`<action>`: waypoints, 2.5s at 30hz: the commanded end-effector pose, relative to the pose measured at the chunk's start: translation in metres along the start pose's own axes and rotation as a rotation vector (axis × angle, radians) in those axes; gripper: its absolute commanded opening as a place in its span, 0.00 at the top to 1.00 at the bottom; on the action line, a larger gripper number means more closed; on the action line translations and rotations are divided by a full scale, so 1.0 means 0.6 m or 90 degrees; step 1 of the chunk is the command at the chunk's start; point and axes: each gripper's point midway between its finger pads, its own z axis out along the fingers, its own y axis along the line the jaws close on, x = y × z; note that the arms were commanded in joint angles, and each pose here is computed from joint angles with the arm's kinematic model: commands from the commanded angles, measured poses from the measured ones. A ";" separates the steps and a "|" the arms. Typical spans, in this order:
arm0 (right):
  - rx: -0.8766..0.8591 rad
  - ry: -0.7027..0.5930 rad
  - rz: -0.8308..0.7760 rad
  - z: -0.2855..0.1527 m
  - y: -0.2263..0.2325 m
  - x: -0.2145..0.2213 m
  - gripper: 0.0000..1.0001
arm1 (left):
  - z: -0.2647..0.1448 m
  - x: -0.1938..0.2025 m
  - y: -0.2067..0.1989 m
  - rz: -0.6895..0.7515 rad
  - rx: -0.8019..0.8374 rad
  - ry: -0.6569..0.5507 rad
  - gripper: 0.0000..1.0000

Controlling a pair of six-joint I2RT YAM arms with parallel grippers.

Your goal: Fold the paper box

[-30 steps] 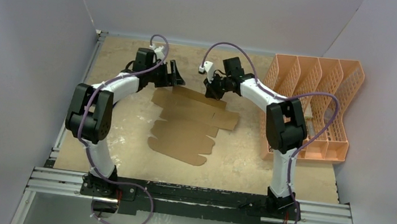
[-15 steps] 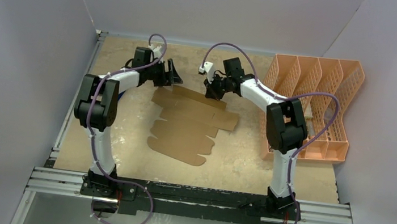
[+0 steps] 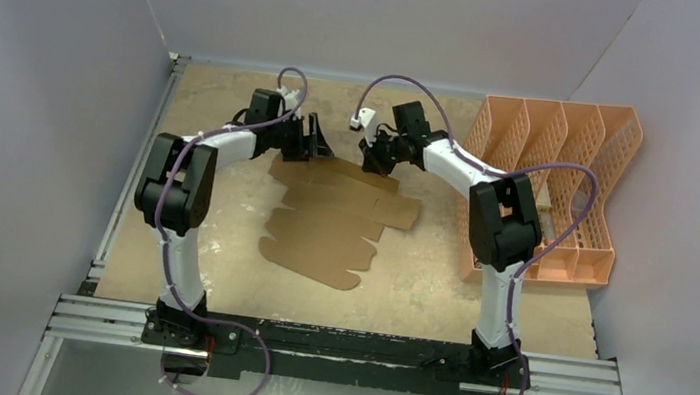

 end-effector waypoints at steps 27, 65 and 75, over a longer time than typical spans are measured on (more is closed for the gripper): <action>0.055 -0.001 -0.081 -0.015 0.006 -0.031 1.00 | -0.150 0.100 0.024 -0.062 -0.255 -0.004 0.29; 0.059 0.004 -0.095 0.000 0.024 -0.044 1.00 | -0.132 0.138 0.030 -0.020 -0.302 -0.012 0.70; 0.076 0.018 -0.115 -0.003 0.027 -0.039 1.00 | -0.102 0.154 -0.016 0.020 -0.265 -0.006 0.61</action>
